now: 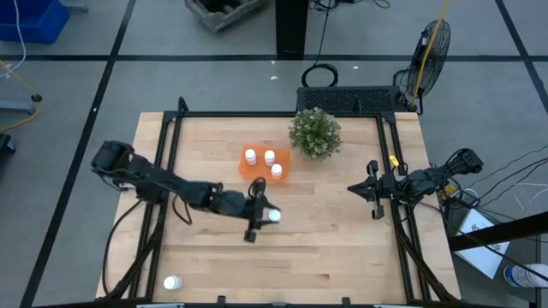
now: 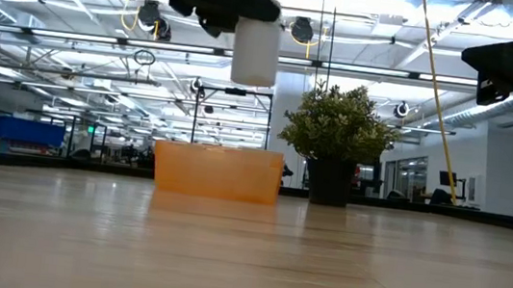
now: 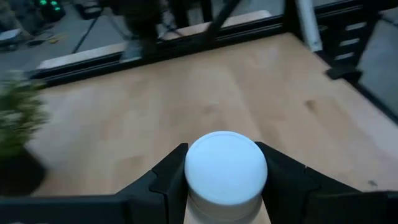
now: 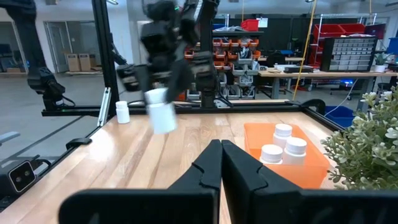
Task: Pick and place pill bottles into a basket
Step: Put the white pill bottle into the orange bin
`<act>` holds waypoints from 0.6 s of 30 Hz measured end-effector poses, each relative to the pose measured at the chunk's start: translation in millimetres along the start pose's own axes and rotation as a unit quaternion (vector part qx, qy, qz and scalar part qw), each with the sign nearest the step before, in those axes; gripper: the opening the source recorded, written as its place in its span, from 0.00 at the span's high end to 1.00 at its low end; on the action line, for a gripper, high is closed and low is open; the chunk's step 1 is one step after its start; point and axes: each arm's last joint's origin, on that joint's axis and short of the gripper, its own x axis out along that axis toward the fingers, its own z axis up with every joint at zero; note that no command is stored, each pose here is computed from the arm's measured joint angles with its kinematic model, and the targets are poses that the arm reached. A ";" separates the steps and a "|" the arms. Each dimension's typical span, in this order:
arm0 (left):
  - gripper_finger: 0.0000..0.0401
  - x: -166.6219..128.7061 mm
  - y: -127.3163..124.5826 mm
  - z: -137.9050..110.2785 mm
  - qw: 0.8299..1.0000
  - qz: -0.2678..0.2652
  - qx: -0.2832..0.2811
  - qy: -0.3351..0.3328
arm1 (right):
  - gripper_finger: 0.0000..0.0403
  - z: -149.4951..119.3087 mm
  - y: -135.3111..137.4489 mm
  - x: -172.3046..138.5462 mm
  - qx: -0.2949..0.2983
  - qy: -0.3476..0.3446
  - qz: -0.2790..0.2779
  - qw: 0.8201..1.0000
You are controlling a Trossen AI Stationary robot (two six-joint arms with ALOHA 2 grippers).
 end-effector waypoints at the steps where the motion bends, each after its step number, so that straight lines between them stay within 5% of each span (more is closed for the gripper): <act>1: 0.59 -4.2 7.2 2.8 1.000 0.009 -0.001 -0.001 | 1.00 -0.1 0.0 0.0 0.000 0.000 0.000 1.000; 18: 0.58 -45.4 126.7 -10.1 0.985 0.144 -0.063 0.070 | 1.00 -0.3 0.0 0.1 0.000 0.000 0.000 1.000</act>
